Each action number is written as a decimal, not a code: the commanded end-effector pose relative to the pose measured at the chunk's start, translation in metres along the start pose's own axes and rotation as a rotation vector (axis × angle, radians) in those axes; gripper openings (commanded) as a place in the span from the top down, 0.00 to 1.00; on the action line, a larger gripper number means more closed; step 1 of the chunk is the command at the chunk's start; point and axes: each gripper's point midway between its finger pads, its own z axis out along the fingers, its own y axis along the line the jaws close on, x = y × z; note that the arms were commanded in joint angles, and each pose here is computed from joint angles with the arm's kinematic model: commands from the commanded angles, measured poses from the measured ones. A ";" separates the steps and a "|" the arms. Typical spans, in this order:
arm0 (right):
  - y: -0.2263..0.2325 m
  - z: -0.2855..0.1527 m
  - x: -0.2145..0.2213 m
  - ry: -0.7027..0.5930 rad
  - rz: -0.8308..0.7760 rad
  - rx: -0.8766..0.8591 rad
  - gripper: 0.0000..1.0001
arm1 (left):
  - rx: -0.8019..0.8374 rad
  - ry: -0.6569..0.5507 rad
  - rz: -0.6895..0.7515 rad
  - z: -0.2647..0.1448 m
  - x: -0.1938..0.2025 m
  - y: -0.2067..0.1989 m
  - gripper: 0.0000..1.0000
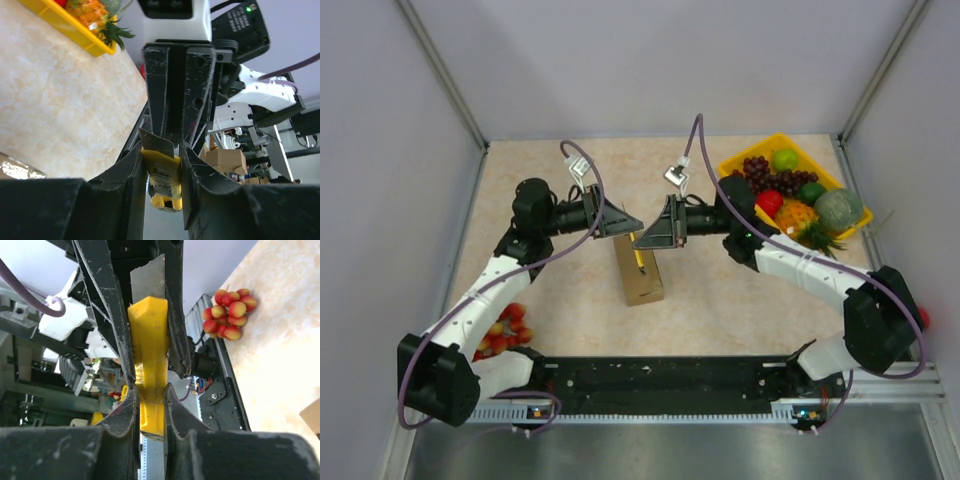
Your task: Unpack the express box
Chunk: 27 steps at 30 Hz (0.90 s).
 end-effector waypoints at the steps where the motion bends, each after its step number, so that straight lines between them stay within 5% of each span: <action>1: 0.009 0.001 -0.016 -0.053 -0.105 0.114 0.84 | -0.062 -0.034 0.078 -0.004 -0.007 0.000 1.00; 3: 0.001 -0.004 -0.024 -0.102 -0.150 0.198 0.62 | -0.129 -0.066 0.073 -0.005 -0.014 0.007 1.00; 6: -0.010 -0.012 -0.031 -0.134 -0.194 0.316 0.43 | -0.290 -0.112 0.037 -0.011 -0.025 0.025 1.00; 11: -0.005 -0.004 -0.021 -0.086 -0.345 0.441 0.24 | -0.608 -0.132 -0.107 -0.038 -0.025 0.056 1.00; 16: -0.017 0.013 -0.017 -0.061 -0.432 0.537 0.26 | -0.691 -0.162 -0.125 -0.046 -0.033 0.058 1.00; 27: -0.048 0.047 -0.025 -0.037 -0.516 0.650 0.52 | -0.722 -0.164 -0.170 -0.049 -0.031 0.061 1.00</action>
